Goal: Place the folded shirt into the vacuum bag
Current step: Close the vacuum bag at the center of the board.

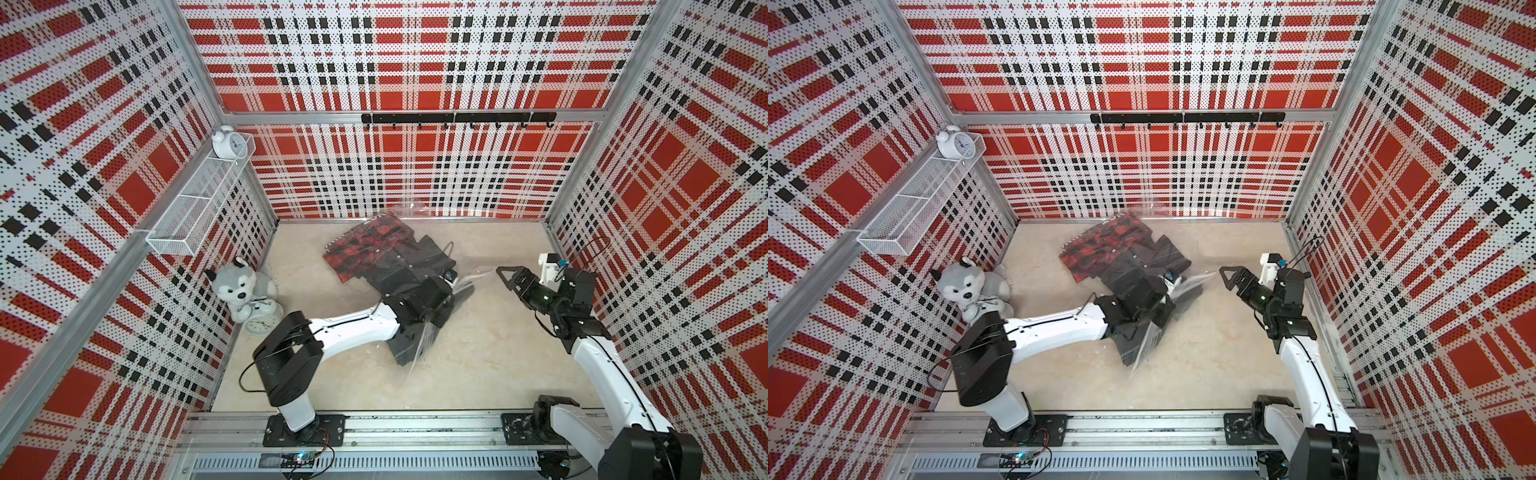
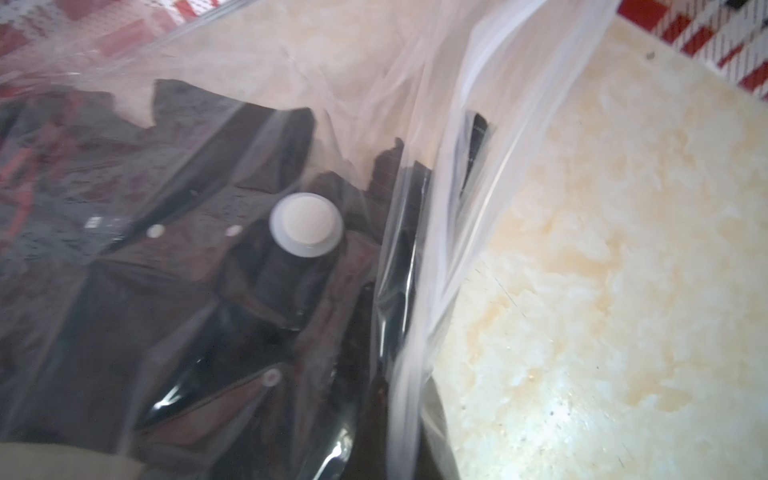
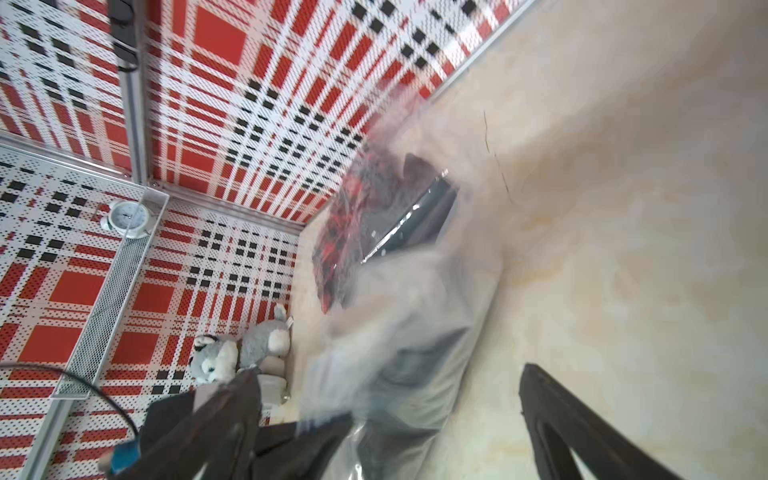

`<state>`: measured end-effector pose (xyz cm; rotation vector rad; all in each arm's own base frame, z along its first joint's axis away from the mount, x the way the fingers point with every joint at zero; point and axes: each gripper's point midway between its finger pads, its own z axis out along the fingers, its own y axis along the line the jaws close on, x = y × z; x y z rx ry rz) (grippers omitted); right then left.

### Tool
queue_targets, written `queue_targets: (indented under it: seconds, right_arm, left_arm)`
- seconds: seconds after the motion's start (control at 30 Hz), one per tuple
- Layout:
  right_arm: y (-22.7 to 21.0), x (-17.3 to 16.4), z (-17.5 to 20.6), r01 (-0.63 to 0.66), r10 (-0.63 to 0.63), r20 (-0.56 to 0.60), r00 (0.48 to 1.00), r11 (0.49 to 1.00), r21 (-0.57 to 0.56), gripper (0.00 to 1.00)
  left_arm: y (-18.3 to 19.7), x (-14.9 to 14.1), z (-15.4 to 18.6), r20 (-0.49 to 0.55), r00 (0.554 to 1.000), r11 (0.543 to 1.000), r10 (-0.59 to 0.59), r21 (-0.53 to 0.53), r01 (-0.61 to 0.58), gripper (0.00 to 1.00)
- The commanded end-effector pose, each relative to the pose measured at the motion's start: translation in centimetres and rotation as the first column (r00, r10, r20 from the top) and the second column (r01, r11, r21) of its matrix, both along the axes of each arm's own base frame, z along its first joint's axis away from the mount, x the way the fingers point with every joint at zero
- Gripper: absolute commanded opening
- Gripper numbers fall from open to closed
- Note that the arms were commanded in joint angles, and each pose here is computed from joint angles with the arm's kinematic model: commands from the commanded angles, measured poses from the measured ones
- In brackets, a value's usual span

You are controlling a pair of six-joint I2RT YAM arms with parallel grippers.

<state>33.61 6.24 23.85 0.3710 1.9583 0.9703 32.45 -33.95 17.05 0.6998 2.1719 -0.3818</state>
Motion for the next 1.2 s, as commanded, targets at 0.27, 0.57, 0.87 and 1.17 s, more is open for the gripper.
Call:
queue_targets:
  seconds: [0.27, 0.57, 0.87, 1.17]
  right_arm:
    - [1.9, 0.8, 8.9, -0.092, 0.216, 0.601, 0.770, 0.969, -0.229, 1.00]
    - [8.4, 4.9, 8.1, -0.595, 0.644, 0.583, 0.496, 0.740, -0.313, 0.66]
    - [12.2, 5.6, 8.1, -0.739, 0.754, 0.600, 0.267, 0.560, -0.375, 0.55]
    - [13.7, 5.6, 8.9, -0.752, 0.794, 0.581, 0.180, 0.492, -0.439, 0.56]
  left_arm:
    - [7.7, 3.8, 10.7, 0.035, 0.998, 0.983, 0.046, -0.177, -0.039, 0.00]
    - [8.0, 2.5, 9.9, -0.006, 1.000, 0.982, 0.016, -0.190, -0.017, 0.00]
    - [10.5, 0.4, 9.3, -0.044, 0.998, 0.987, 0.050, -0.153, -0.056, 0.00]
    - [12.1, -0.2, 9.5, -0.047, 0.996, 0.985, 0.078, -0.151, -0.084, 0.00]
